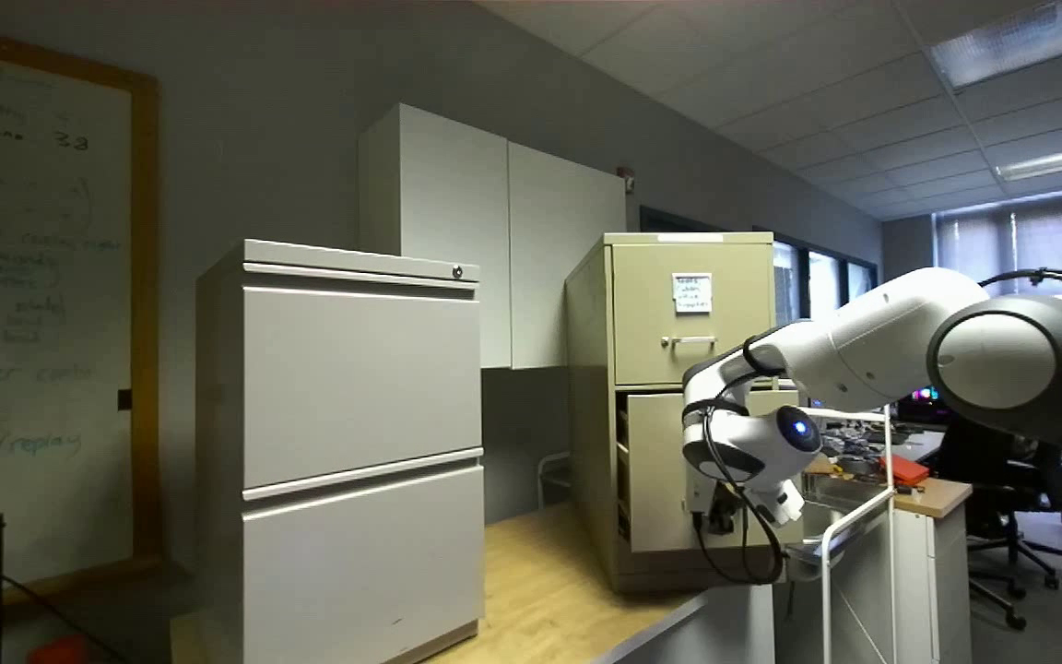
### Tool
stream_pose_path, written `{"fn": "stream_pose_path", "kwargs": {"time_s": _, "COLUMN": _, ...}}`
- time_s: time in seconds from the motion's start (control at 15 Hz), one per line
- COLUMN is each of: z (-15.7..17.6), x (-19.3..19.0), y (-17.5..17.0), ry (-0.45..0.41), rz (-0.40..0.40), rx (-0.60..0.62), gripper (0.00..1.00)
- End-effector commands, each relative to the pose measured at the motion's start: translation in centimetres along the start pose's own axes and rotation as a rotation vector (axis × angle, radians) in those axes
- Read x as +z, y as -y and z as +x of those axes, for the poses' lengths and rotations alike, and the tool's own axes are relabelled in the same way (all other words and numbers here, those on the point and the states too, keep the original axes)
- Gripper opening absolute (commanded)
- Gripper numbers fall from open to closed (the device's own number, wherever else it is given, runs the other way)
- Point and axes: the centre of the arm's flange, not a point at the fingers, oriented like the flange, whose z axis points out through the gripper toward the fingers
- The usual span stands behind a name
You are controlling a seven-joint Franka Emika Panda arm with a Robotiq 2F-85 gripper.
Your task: Open the down part of the drawer
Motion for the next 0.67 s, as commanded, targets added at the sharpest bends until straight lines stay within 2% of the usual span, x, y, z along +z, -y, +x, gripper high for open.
{"fn": "stream_pose_path", "kwargs": {"time_s": 0.0, "z": -3.0, "x": -3.0, "y": -6.9, "ry": -0.088, "rz": 0.022, "rx": 0.172, "gripper": 0.07}}
{"fn": "stream_pose_path", "kwargs": {"time_s": 0.6, "z": -3.1, "x": -6.1, "y": -9.7, "ry": -0.114, "rz": 0.056, "rx": 0.535, "gripper": 0.07}}
